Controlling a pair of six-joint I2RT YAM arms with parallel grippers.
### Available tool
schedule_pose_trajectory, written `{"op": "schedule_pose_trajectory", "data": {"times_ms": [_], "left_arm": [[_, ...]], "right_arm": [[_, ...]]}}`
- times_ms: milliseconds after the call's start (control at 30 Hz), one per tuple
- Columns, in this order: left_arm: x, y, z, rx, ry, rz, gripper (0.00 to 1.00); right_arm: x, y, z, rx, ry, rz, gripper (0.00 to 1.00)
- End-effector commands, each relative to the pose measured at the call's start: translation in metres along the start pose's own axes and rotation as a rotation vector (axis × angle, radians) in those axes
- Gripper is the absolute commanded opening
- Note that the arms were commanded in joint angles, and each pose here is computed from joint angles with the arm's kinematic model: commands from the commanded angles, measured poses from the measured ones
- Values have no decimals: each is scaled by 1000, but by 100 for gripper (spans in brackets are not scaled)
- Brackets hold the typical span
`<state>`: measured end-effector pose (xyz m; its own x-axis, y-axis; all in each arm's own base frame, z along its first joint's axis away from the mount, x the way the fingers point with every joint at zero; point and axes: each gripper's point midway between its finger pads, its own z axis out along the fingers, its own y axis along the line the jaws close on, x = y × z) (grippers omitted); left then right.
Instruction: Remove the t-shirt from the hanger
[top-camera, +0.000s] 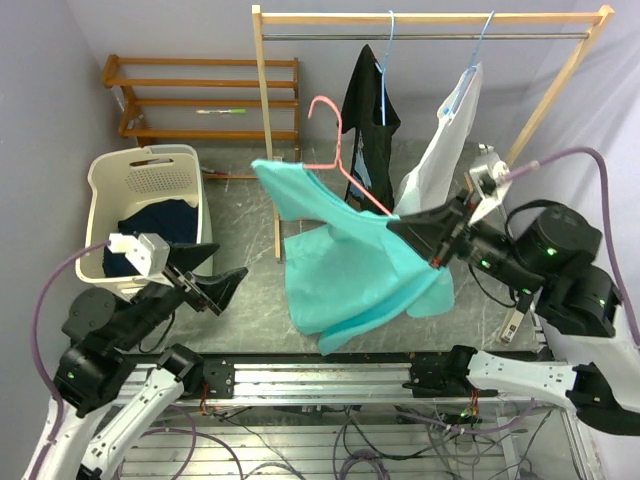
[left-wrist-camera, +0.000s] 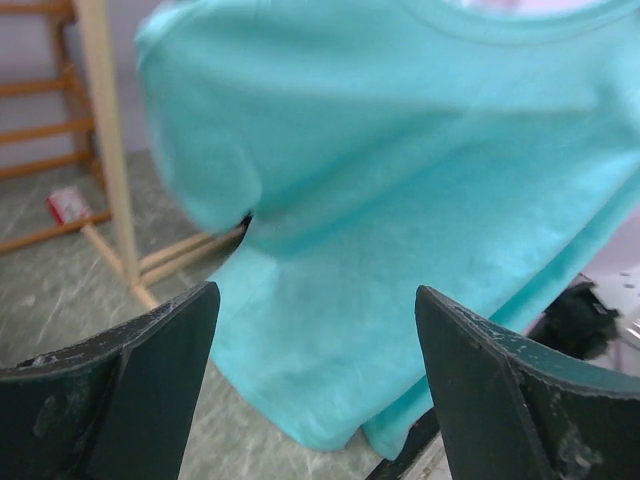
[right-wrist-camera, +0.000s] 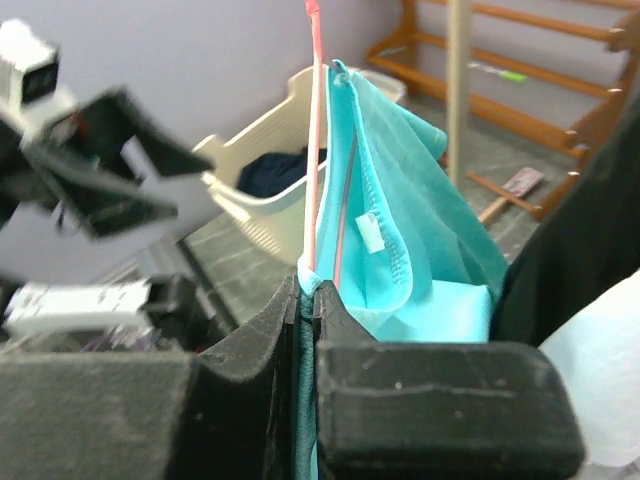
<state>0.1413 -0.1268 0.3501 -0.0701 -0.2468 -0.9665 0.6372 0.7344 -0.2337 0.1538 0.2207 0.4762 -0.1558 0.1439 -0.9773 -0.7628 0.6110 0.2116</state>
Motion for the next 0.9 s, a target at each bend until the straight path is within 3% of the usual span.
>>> {"op": "schedule_pose_trajectory", "data": {"times_ms": [0,200,867], "left_arm": [[-62,-63,2,304,-34,93,90],[-79,-102,23,540,154,98,81],[-45,-105,44,643,229,61,75]], "right_arm": [[22,43,-34,-268,82,27,0],[52,56,-45,-366,182,50,0],[53,76,-39,-483,152,97,0]]}}
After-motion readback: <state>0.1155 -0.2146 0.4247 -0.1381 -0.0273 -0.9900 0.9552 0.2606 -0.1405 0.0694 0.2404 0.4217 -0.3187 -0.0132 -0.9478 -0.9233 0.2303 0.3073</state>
